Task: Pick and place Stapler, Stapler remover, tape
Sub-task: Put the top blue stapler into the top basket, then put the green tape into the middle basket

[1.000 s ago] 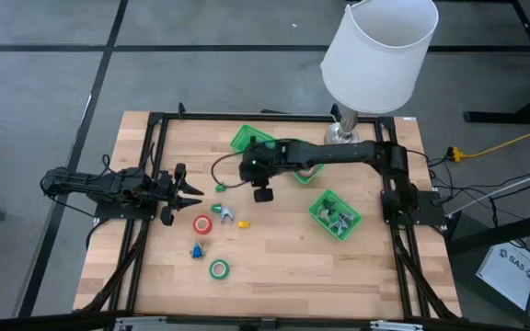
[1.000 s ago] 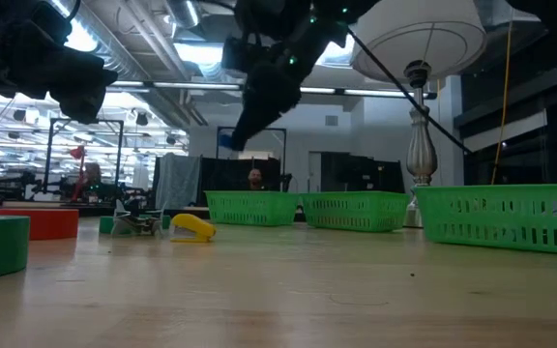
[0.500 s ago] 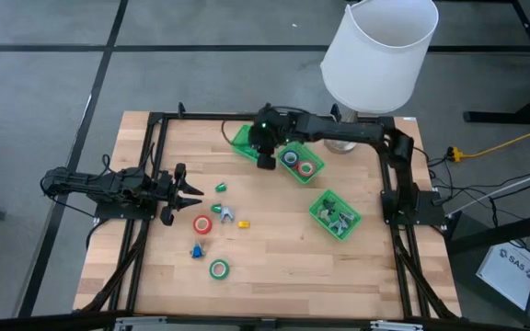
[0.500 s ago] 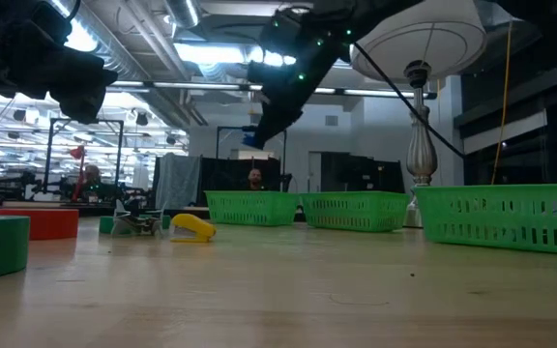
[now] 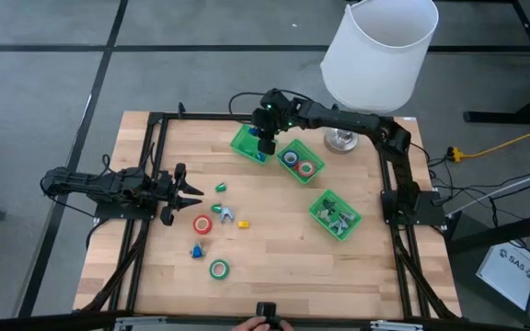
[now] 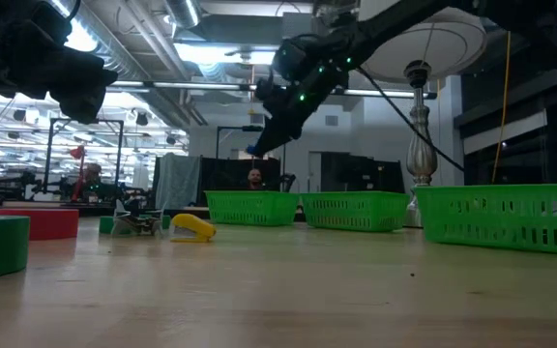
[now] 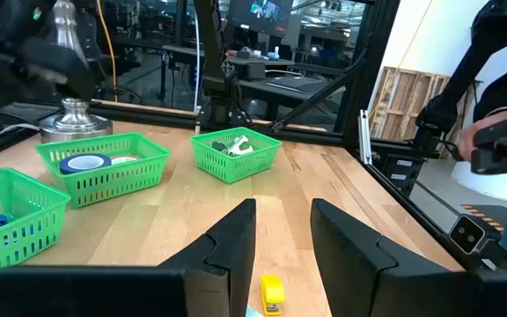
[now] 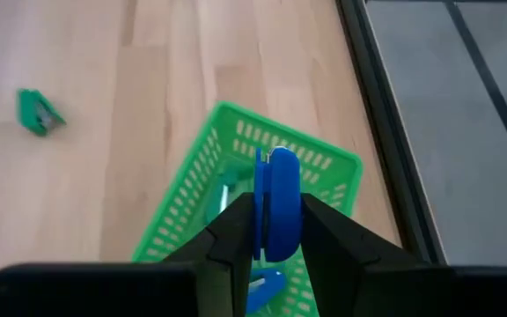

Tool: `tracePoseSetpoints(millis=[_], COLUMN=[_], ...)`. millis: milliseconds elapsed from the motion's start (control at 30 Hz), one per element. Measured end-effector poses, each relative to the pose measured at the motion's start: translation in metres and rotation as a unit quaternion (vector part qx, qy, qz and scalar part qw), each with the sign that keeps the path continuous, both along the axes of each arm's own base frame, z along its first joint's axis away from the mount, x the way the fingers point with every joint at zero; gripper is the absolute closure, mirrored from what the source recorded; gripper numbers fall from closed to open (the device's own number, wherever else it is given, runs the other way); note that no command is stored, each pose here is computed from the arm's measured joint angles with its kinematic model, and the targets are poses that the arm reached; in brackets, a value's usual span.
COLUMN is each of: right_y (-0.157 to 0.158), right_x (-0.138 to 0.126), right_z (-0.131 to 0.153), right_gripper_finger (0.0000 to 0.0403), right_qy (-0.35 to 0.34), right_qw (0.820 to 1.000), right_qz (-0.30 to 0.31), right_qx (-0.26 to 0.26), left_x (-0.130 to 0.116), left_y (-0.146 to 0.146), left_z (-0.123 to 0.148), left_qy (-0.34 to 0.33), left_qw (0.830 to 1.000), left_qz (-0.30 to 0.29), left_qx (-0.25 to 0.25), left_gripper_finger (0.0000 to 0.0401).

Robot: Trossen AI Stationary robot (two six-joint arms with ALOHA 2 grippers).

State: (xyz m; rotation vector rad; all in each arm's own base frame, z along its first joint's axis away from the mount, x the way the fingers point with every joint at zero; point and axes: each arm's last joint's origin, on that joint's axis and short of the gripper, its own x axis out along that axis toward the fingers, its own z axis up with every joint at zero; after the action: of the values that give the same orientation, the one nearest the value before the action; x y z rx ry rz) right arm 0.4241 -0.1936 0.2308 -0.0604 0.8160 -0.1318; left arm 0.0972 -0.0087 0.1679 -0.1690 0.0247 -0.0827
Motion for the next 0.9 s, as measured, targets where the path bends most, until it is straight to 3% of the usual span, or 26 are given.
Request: tracePoseSetpoints(millis=[200,533,900], right_y=[-0.009,-0.011,0.025], right_x=[0.000,-0.003,0.000], right_z=[-0.008,-0.009,0.004], right_gripper_finger=[0.0296,0.0206,0.0176], right_qy=[-0.003,0.014,0.045], right_qw=[1.000,1.000,0.999], right_qz=[-0.010,-0.014,0.000], right_qx=[0.000,0.008,-0.014], left_x=[0.000,0.000,0.000], left_y=[0.000,0.000,0.000], left_z=[0.000,0.000,0.000], left_qy=[0.000,0.000,0.000], left_qw=[1.000,1.000,1.000], left_qz=[0.000,0.000,0.000], left_qx=[0.000,0.000,0.000], left_gripper_finger=[0.0294,0.0294,0.0294])
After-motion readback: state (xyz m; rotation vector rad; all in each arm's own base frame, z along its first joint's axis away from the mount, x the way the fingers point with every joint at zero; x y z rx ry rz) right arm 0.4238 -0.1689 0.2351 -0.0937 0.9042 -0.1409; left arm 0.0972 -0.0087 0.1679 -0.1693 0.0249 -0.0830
